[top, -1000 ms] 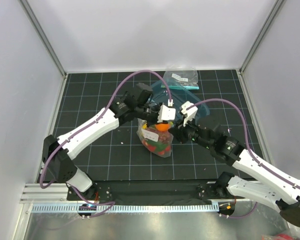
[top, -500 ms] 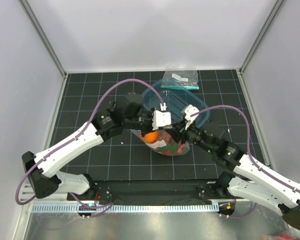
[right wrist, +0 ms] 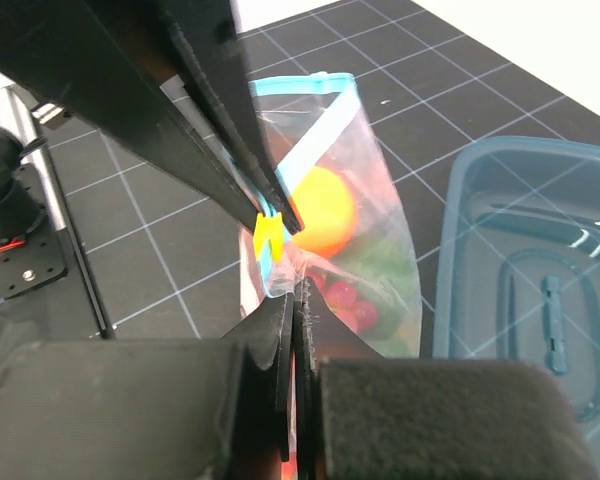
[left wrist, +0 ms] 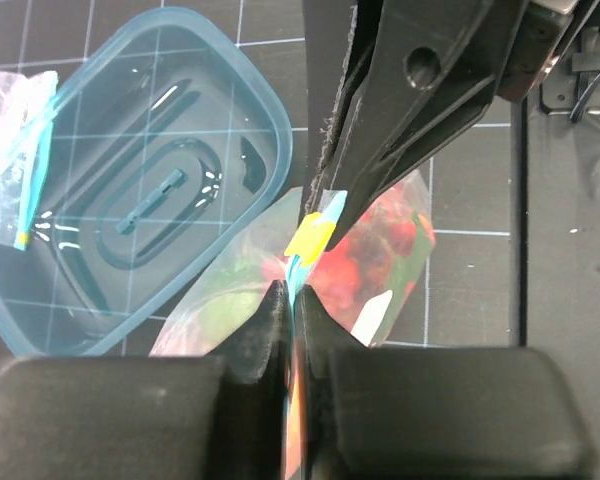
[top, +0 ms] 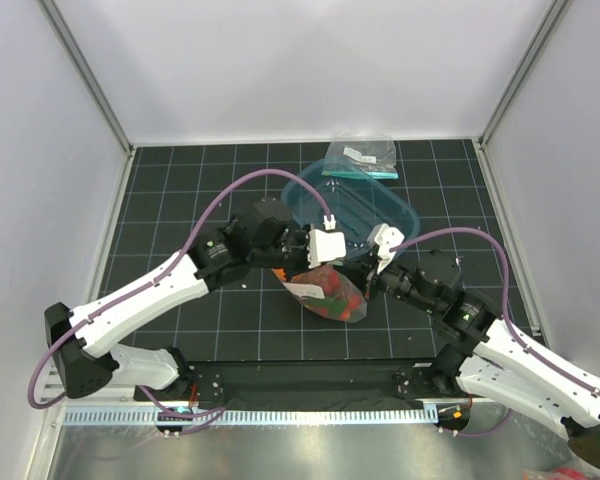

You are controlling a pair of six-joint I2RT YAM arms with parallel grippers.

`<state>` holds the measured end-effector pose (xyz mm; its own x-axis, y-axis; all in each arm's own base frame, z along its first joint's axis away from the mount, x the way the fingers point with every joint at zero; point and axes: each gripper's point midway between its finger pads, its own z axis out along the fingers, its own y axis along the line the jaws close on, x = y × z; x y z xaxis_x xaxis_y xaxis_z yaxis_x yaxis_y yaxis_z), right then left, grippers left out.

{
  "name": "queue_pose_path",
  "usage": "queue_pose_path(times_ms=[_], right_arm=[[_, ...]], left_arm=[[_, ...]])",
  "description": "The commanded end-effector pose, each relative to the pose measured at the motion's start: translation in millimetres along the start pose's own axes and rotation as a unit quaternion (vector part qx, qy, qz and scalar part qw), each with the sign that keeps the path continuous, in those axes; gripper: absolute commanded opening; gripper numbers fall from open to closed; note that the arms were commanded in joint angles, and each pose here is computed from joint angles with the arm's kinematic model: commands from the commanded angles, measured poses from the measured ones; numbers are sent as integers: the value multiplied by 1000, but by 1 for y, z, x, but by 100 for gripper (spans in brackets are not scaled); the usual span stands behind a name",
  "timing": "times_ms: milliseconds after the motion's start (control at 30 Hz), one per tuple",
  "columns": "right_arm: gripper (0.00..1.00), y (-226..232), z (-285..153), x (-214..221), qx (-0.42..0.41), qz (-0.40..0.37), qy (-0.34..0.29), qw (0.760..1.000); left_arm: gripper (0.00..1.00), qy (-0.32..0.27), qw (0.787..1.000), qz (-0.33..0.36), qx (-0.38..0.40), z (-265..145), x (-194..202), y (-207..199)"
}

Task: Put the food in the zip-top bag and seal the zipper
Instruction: Zip the zipper food storage bag at the center of the board.

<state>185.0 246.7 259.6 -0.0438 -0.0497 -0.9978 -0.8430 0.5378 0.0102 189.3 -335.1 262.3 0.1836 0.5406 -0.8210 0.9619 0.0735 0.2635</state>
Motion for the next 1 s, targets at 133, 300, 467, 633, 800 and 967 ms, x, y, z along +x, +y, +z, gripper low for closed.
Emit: queue_pose_path(times_ms=[133,300,467,633,800,967], right_arm=[[1,10,-2,-21,-26,1,-37,999],[1,12,-3,-17,-30,3,-42,999],[1,18,-4,-15,-45,1,-40,998],[1,20,1,-8,-56,-1,-23,998],[1,22,3,-5,-63,-2,-20,998],[1,21,2,-5,-61,-2,-23,998]], left_arm=[[38,-54,998,30,-31,-14,-15,3],[39,-82,995,52,1,-16,-23,-10],[46,-98,993,68,19,-17,-27,-18],[40,-121,990,70,29,-20,-34,-23],[39,-125,989,62,45,-17,-36,-27],[29,-126,989,60,53,-15,-37,-29]])
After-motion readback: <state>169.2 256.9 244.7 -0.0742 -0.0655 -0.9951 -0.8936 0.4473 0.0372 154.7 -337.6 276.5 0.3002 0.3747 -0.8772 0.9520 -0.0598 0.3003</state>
